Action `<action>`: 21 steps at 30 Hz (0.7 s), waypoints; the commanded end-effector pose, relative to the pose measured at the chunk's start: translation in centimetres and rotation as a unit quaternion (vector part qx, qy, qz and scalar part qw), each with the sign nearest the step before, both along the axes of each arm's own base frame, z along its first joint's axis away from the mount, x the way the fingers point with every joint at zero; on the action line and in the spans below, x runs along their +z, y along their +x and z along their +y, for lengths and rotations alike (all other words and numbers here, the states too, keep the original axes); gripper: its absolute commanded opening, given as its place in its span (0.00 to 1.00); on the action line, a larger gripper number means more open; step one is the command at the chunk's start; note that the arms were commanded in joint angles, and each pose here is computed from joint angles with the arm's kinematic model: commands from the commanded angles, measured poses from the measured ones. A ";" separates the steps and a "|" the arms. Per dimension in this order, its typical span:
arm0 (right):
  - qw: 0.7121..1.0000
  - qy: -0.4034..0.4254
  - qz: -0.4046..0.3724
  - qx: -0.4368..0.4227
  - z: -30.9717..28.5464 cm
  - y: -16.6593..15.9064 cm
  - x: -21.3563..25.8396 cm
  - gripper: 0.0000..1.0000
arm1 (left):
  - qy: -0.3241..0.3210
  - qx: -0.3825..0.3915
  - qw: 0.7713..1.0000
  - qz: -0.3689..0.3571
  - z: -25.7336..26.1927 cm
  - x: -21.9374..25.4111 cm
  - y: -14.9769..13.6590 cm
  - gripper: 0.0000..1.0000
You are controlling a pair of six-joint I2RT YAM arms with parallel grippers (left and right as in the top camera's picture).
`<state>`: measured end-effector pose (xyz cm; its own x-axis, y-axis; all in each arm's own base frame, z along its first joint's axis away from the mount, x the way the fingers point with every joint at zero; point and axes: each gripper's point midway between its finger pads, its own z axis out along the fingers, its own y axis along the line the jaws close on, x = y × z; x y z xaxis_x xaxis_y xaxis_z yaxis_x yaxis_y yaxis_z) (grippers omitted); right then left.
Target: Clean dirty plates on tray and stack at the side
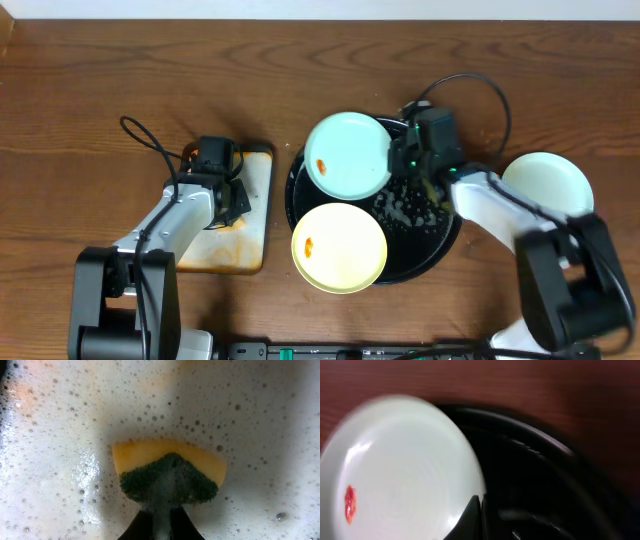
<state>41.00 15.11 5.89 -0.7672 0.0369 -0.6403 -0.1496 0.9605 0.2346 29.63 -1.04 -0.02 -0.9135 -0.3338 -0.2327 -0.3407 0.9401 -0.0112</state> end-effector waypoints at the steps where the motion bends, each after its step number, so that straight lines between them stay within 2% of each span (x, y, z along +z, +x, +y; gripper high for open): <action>1: 0.997 -0.062 -0.017 -0.045 -3.0 -0.1 1.7 0.01 | 0.004 -0.001 0.999 0.032 0.2 -1.7 -1.3 0.08; 8: 0.994 -0.063 0.044 -0.082 -4.1 -2.6 0.6 0.01 | 0.004 -0.001 0.999 0.032 0.3 -1.7 -1.3 0.07; 14: 0.997 -0.055 0.004 0.059 -0.8 -2.1 1.6 0.38 | 0.004 -0.001 0.999 0.032 0.3 -1.6 -1.3 0.07; 16: 0.996 -0.059 0.005 0.064 -0.7 -2.1 1.4 0.44 | 0.004 -0.001 0.999 0.032 0.3 -1.7 -1.3 0.07; 21: 0.984 -0.091 -0.007 0.155 0.6 -1.8 -1.0 0.42 | 0.004 -0.001 0.999 0.032 0.3 -1.6 -1.3 0.07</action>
